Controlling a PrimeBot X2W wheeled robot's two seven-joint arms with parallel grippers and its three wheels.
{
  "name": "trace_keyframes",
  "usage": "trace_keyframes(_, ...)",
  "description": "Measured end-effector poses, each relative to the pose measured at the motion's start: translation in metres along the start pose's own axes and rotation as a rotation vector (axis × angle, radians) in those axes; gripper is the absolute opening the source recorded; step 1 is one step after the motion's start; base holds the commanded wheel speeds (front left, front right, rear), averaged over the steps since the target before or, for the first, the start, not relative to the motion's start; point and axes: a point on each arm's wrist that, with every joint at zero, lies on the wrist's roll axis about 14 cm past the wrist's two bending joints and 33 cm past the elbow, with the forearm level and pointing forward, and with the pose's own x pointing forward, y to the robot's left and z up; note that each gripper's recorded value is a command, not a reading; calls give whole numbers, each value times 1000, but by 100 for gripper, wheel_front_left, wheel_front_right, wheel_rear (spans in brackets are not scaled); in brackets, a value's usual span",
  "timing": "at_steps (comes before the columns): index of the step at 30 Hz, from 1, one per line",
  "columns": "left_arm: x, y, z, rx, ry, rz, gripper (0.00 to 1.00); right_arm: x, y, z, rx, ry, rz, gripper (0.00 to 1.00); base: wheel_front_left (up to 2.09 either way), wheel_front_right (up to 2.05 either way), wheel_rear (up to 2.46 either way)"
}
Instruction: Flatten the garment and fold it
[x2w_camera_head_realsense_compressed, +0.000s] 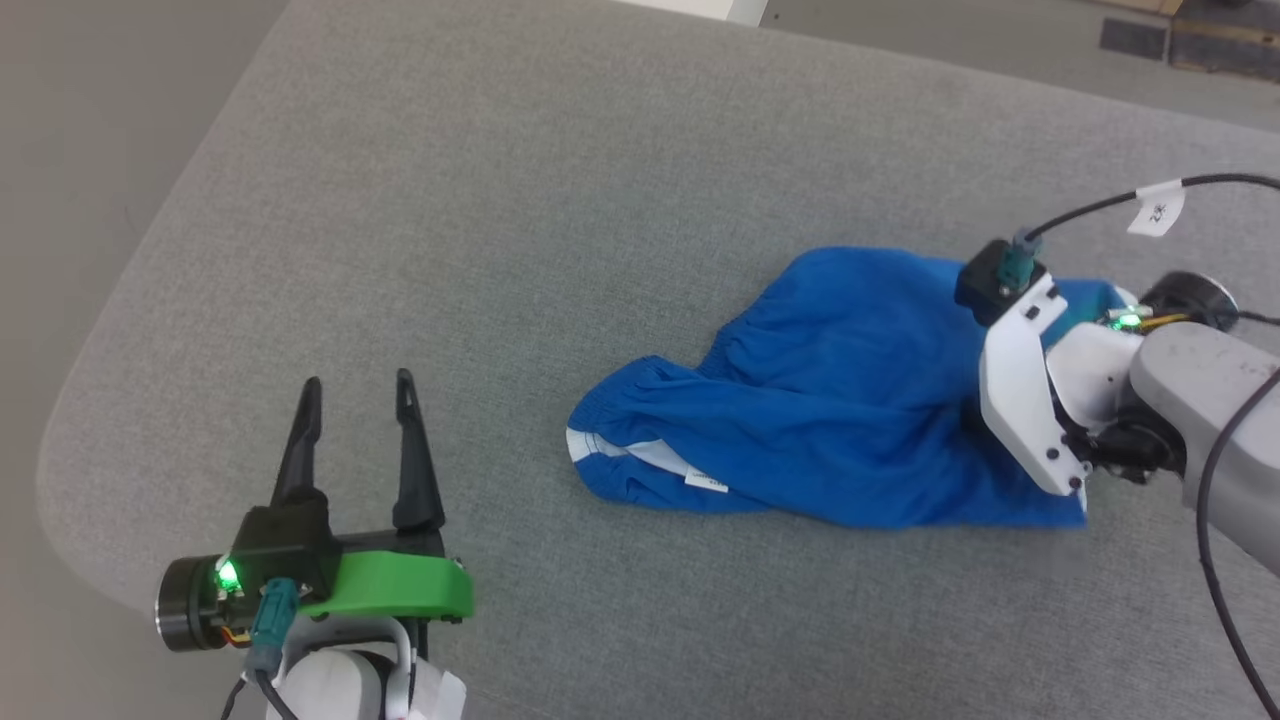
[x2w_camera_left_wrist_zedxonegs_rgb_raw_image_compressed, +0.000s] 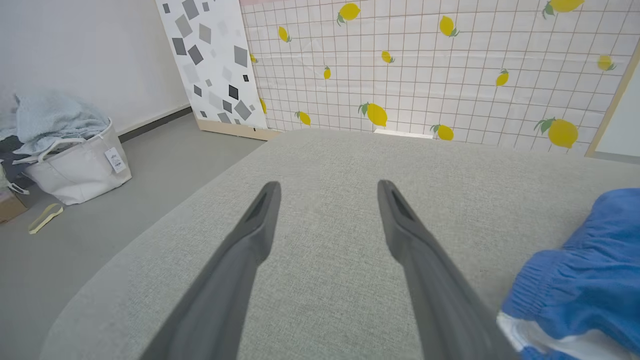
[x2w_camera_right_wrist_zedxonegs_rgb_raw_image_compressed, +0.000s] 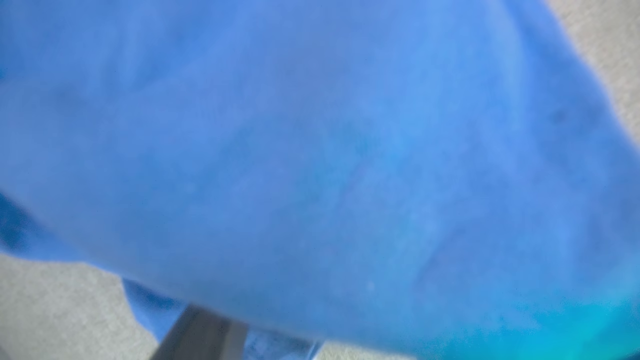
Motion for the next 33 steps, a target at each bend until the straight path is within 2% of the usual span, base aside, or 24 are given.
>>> trace_keyframes(6,3,2,-1,16,-2,-2,100,-7,7,32,-52,-157,6,0,0,0,0)
trace_keyframes(11,4,-7,7,4,-29,-37,100,-43,-20,71,-37,-312,-75,0,0,0,0)
trace_keyframes(15,6,-14,4,-1,-22,-63,100,-56,-51,90,4,-385,-148,0,0,0,0)
trace_keyframes(21,14,-22,0,4,-12,-79,100,-28,-80,89,69,-404,-213,0,0,0,0)
trace_keyframes(25,13,-18,-7,5,13,-57,100,-3,-77,106,79,-492,-210,0,0,0,0)
trace_keyframes(26,12,-15,-9,10,20,-47,100,2,-74,111,84,-512,-204,24,0,0,0)
trace_keyframes(27,12,-13,-10,14,25,-37,100,6,-71,114,87,-521,-198,100,0,0,0)
trace_keyframes(30,10,-5,-11,22,30,-10,100,13,-59,118,62,-531,-177,100,0,0,0)
trace_keyframes(33,7,0,-9,26,26,6,100,2,-64,122,26,-572,-203,100,0,0,0)
